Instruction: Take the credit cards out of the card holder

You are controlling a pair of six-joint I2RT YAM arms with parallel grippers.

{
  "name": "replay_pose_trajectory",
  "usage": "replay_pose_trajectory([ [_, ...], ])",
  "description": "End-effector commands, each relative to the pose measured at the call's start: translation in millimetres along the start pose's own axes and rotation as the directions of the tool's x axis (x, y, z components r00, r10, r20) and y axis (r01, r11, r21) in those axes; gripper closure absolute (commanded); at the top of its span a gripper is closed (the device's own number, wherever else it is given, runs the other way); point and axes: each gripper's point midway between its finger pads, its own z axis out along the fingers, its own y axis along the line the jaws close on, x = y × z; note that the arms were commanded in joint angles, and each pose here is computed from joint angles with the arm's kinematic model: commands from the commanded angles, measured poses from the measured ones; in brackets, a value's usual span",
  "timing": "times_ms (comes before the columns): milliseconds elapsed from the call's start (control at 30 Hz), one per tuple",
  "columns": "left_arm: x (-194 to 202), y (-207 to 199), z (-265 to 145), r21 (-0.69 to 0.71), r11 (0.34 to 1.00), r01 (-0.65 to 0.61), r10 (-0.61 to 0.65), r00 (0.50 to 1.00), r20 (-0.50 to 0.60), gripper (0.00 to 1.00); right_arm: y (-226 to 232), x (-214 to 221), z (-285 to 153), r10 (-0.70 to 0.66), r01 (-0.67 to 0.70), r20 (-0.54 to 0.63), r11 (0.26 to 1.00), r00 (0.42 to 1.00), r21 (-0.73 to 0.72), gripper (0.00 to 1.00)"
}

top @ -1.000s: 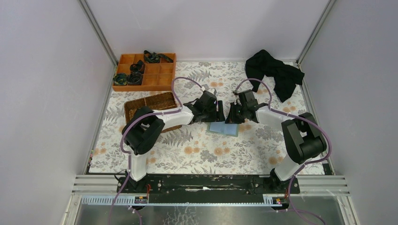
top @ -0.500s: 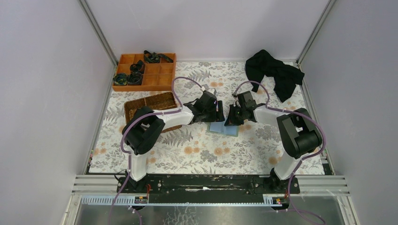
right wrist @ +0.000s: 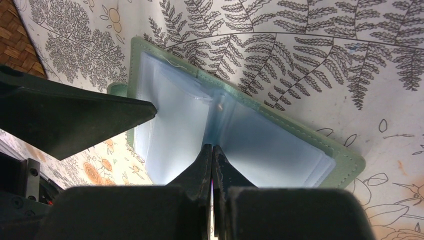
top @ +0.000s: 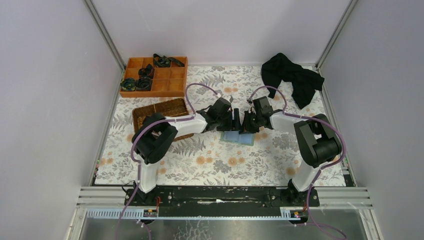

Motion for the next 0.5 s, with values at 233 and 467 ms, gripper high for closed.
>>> replay_pose_trajectory([
  [233, 21, -55, 1, 0.285, 0.957, 0.053, -0.021, 0.993, -0.115, 0.26, -4, -7, 4, 0.006, -0.006, 0.016, 1.000, 1.000, 0.022, 1.00],
  [467, 16, -75, -9, 0.379, 0.923, 0.060, -0.019, 0.994, -0.111, 0.26, 5, -18, -14, -0.003, 0.002, 0.079, 1.000, 0.997, 0.017, 1.00],
])
